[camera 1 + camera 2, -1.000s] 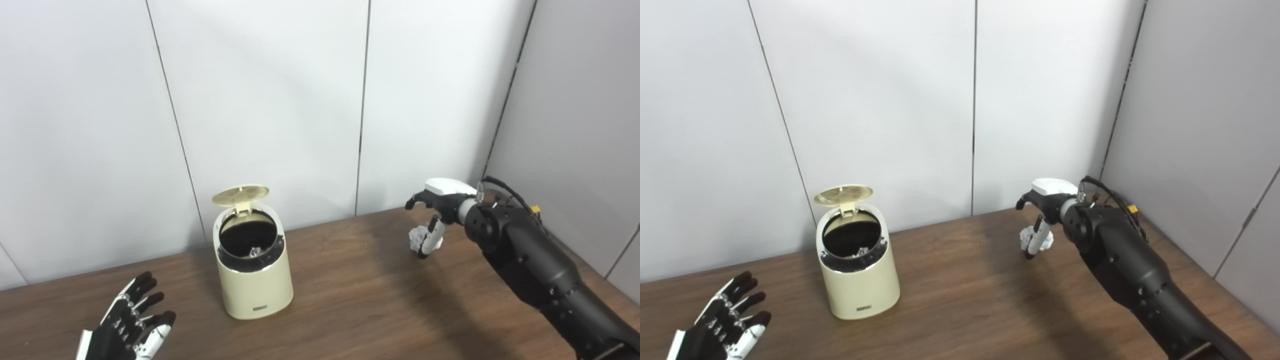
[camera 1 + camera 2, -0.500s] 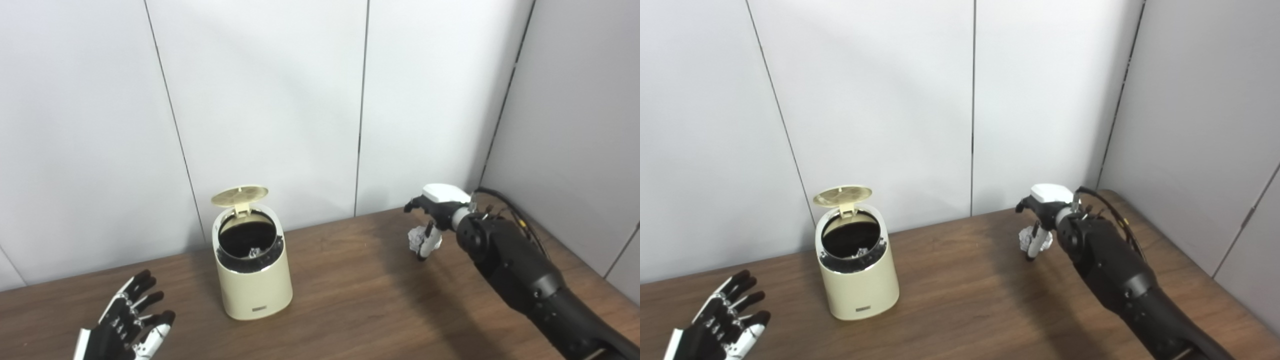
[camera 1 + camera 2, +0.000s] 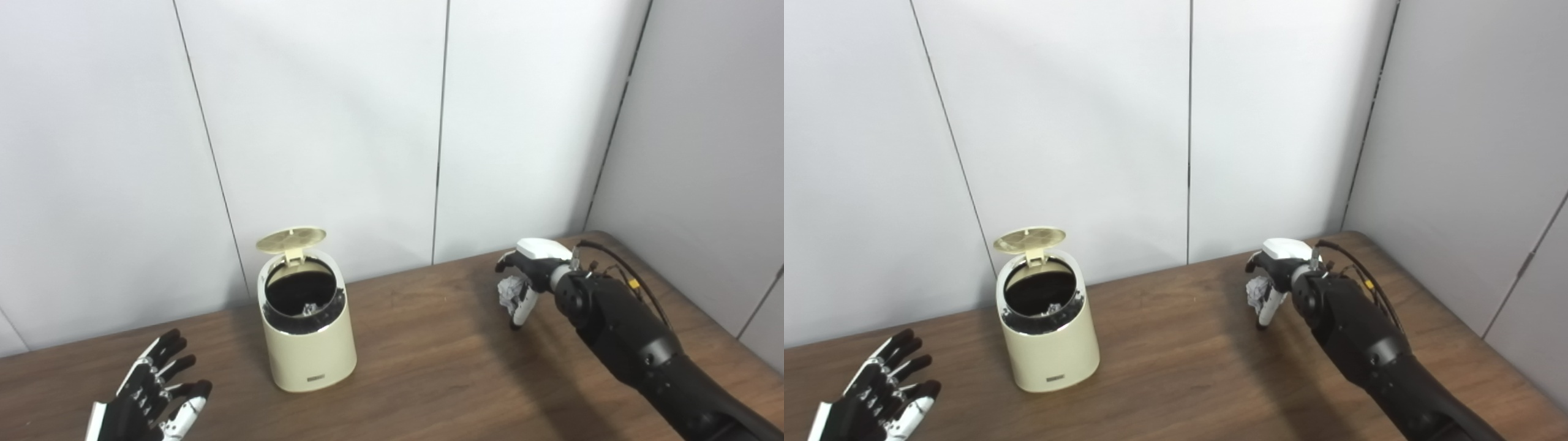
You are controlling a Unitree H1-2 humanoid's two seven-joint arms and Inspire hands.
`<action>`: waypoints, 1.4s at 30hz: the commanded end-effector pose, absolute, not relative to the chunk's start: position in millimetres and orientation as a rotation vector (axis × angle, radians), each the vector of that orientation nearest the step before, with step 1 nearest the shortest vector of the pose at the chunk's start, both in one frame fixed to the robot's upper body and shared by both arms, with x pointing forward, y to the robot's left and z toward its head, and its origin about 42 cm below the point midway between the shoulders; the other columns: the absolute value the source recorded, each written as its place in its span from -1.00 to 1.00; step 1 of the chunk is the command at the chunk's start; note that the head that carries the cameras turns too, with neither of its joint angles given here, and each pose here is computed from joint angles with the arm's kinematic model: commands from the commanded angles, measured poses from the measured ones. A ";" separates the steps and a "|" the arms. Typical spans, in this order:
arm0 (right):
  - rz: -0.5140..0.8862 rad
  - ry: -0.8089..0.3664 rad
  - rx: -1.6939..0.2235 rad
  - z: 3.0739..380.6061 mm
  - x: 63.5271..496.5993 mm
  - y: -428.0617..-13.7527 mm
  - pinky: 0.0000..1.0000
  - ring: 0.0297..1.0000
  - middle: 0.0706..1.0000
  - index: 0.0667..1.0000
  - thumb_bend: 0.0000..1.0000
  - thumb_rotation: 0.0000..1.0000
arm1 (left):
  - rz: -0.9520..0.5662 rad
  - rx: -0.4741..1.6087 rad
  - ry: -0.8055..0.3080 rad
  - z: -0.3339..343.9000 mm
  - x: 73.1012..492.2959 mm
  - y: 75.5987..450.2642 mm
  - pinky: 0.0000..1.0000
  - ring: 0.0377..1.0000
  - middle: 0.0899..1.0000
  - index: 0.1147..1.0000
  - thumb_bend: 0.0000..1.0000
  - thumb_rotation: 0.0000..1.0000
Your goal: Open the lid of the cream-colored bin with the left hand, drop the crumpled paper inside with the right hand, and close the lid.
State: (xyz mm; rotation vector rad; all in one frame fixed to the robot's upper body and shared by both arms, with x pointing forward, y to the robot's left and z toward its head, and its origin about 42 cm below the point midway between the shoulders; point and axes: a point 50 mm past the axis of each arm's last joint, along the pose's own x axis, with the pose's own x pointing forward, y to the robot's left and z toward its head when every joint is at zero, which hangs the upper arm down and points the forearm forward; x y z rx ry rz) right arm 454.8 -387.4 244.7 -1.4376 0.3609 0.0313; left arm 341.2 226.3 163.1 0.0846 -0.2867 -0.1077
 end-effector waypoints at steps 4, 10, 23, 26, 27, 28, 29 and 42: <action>-0.019 0.333 -1.472 277.7 464.4 -392.6 0.31 0.59 0.72 0.63 0.63 -0.86 | -0.111 0.100 -0.361 182.9 342.7 226.3 0.28 0.58 0.71 0.80 -0.01 -0.73; 0.001 0.347 -1.454 277.6 463.7 -398.2 0.35 0.57 0.65 0.49 0.60 -0.96 | -0.114 0.096 -0.358 182.6 342.6 226.7 0.29 0.59 0.72 0.81 0.00 -0.71; -0.032 0.315 -1.459 275.2 464.5 -397.5 -0.17 -0.25 -0.08 -0.03 0.03 -1.00 | -0.116 0.095 -0.343 181.1 342.0 226.7 0.26 0.58 0.71 0.79 0.07 -0.66; -0.041 0.318 -1.456 277.6 464.4 -395.3 -0.21 -0.27 -0.09 -0.01 0.03 -1.00 | -0.119 0.098 -0.340 181.5 341.5 226.3 0.28 0.59 0.72 0.79 0.05 -0.65; -0.043 0.318 -1.456 278.2 464.1 -394.6 -0.23 -0.28 -0.09 -0.01 0.03 -1.00 | -0.120 0.095 -0.339 181.6 341.4 226.2 0.28 0.59 0.72 0.79 0.05 -0.65; -0.048 0.314 -1.452 278.7 463.7 -394.0 -0.24 -0.28 -0.09 -0.01 0.03 -1.00 | -0.121 0.089 -0.339 181.6 341.4 226.1 0.29 0.59 0.72 0.78 0.05 -0.66; -0.052 0.307 -1.448 279.2 462.7 -393.3 -0.26 -0.28 -0.08 -0.01 0.03 -1.00 | -0.124 0.084 -0.339 181.6 341.3 226.0 0.28 0.59 0.71 0.78 0.06 -0.68; -0.073 0.044 -1.431 315.2 446.5 -382.2 -0.26 -0.20 -0.09 -0.10 0.00 -1.00 | -0.123 0.102 -0.331 180.2 341.1 225.9 0.25 0.56 0.69 0.76 0.08 -0.67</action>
